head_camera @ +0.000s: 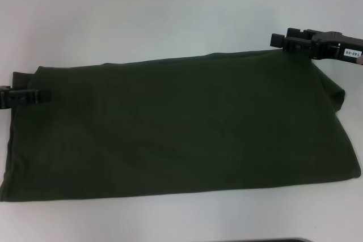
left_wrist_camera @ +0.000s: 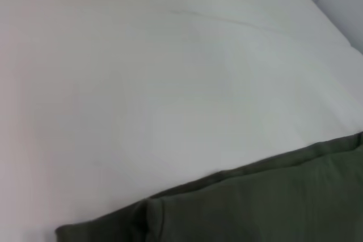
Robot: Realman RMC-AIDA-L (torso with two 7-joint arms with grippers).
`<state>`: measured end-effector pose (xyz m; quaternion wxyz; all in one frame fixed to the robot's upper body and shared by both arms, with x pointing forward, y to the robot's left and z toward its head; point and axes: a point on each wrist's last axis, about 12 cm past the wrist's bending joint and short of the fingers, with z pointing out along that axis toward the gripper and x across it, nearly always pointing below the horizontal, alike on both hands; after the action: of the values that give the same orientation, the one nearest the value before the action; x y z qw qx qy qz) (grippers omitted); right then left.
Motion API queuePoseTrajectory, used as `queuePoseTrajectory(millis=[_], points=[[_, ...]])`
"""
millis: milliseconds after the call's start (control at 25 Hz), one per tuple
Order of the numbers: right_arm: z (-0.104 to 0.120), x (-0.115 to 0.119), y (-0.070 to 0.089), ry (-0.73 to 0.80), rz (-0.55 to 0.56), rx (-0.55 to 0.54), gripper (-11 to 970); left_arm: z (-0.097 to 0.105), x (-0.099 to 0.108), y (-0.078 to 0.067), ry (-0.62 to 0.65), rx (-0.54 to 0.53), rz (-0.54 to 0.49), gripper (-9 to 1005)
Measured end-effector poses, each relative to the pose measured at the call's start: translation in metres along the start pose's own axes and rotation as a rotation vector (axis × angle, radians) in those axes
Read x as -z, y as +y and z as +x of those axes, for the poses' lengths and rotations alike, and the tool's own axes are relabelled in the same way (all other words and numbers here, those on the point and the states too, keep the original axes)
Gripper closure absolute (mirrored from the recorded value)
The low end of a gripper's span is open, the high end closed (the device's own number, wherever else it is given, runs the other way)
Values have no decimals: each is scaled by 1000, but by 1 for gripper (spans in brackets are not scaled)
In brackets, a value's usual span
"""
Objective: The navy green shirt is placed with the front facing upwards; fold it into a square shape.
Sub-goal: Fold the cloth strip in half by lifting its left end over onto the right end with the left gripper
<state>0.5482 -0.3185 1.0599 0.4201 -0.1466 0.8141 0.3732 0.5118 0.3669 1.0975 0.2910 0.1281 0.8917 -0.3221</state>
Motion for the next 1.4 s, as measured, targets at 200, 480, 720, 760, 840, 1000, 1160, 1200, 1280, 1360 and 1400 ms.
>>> queuePoseTrajectory(millis=[200,480,720,760,840,1000,1160,1200,1280,1360,1400], points=[[1,1,-1,0,5,-3,210,1,1,2,13,16,-21,149],[0,2,-1,0,8,1,210,3,1,13,8,49,-107,149],[0,2,-1,-1,9,1,210,7,0,19,25,74,-159,150],[0,2,-1,-1,8,0,210,7,0,19,28,74,-159,150],[0,2,-1,-1,7,0,210,8,0,19,34,74,-159,151],[0,2,-1,0,6,-1,210,11,-1,20,49,77,-167,151],[1,2,-1,0,7,-2,211,13,0,22,50,85,-180,152],[1,2,-1,1,6,-3,211,14,0,22,51,87,-184,152],[1,2,-1,1,6,-3,211,15,0,23,61,90,-189,152],[1,2,-1,1,6,-3,211,16,-1,23,71,93,-192,152],[1,2,-1,2,7,-3,211,16,-1,23,76,93,-194,152]])
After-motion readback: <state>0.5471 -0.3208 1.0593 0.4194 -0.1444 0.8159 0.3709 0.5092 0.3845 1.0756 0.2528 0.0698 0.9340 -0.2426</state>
